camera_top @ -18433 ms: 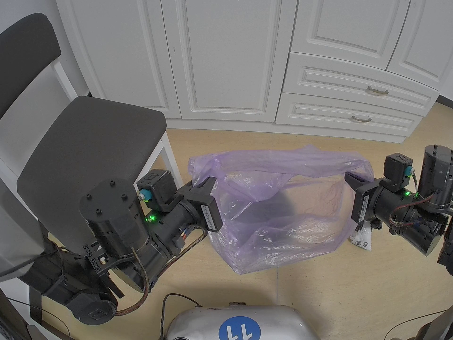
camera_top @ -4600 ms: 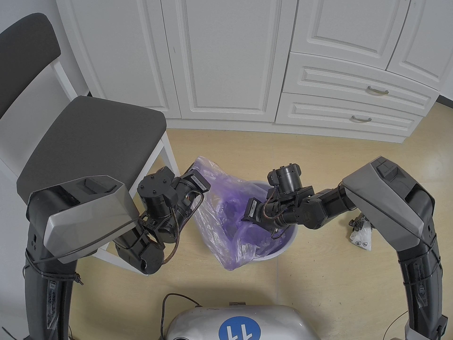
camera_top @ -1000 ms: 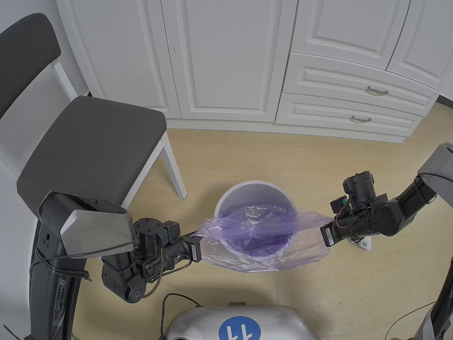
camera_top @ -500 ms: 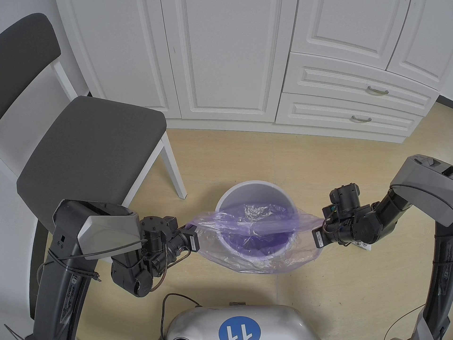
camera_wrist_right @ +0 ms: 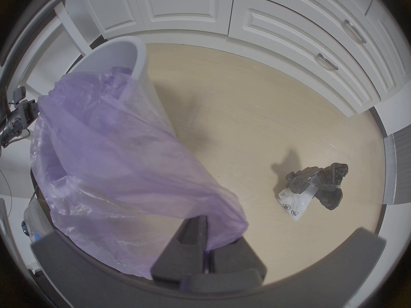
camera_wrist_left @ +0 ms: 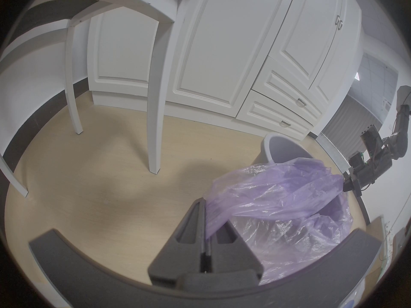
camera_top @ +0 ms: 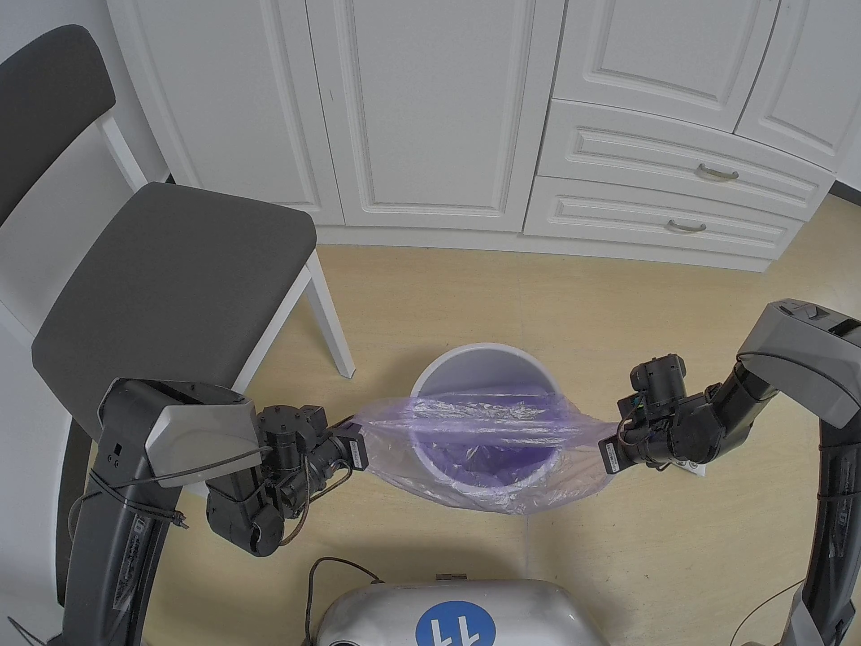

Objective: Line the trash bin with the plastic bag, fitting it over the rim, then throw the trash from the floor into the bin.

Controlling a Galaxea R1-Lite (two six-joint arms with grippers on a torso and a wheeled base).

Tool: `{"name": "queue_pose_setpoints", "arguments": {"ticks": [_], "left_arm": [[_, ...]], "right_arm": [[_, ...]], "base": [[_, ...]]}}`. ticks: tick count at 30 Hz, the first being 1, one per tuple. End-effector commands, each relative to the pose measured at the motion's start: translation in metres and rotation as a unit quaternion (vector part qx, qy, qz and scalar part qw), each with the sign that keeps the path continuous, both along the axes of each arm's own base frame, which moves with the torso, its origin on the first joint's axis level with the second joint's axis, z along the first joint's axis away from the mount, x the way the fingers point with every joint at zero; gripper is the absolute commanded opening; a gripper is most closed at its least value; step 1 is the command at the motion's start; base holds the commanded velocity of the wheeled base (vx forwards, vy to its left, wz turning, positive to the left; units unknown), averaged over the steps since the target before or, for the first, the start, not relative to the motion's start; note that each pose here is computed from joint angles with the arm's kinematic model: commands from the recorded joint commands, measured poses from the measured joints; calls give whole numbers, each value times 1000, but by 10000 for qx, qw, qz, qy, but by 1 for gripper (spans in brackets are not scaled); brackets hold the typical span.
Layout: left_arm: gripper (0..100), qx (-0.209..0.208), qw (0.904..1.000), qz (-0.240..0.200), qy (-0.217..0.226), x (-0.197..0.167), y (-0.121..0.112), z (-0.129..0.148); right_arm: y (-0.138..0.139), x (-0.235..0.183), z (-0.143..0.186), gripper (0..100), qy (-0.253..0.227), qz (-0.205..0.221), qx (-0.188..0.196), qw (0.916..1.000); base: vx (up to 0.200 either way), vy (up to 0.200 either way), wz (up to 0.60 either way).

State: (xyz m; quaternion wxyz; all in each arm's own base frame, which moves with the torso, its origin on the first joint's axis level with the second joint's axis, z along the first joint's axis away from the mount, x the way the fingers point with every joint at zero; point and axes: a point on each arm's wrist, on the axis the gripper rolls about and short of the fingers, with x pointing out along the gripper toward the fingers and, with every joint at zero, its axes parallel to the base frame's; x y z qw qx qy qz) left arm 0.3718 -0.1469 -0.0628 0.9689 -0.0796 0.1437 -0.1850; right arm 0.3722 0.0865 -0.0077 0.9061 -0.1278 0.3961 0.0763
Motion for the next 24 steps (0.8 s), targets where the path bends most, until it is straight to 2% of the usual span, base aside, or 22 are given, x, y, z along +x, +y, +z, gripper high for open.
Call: {"name": "queue_pose_setpoints", "arguments": {"ticks": [1,8,9,15,19,21,22,24], "left_arm": [[0,7,10000,10,21,0,1,-3],[0,-11,10000,20,-4,2,1,-1],[0,-17,10000,20,-19,2,1,-1],[0,-35,10000,4,-61,0,1,3],[0,-37,10000,-11,-60,0,0,3],[0,-37,10000,-11,-60,0,0,3],[0,-40,10000,-11,-67,0,0,4],[0,-68,9999,-15,-97,0,-1,6]], "right_arm": [[-2,1,-3,0,32,-31,-8,10000],[-3,2,-7,0,73,-23,0,10000],[-3,1,-7,100,77,-8,17,10000],[-5,1,-1,100,14,-21,55,10000],[-23,0,13,100,-111,230,631,9977],[-23,0,13,100,-111,230,631,9977],[-37,-3,22,100,-138,525,1024,9933],[-44,-5,27,100,-136,753,1320,9883]], "base": [[0,0,0],[0,0,0],[0,0,0],[0,0,0],[0,0,0],[0,0,0],[0,0,0],[0,0,0]]}}
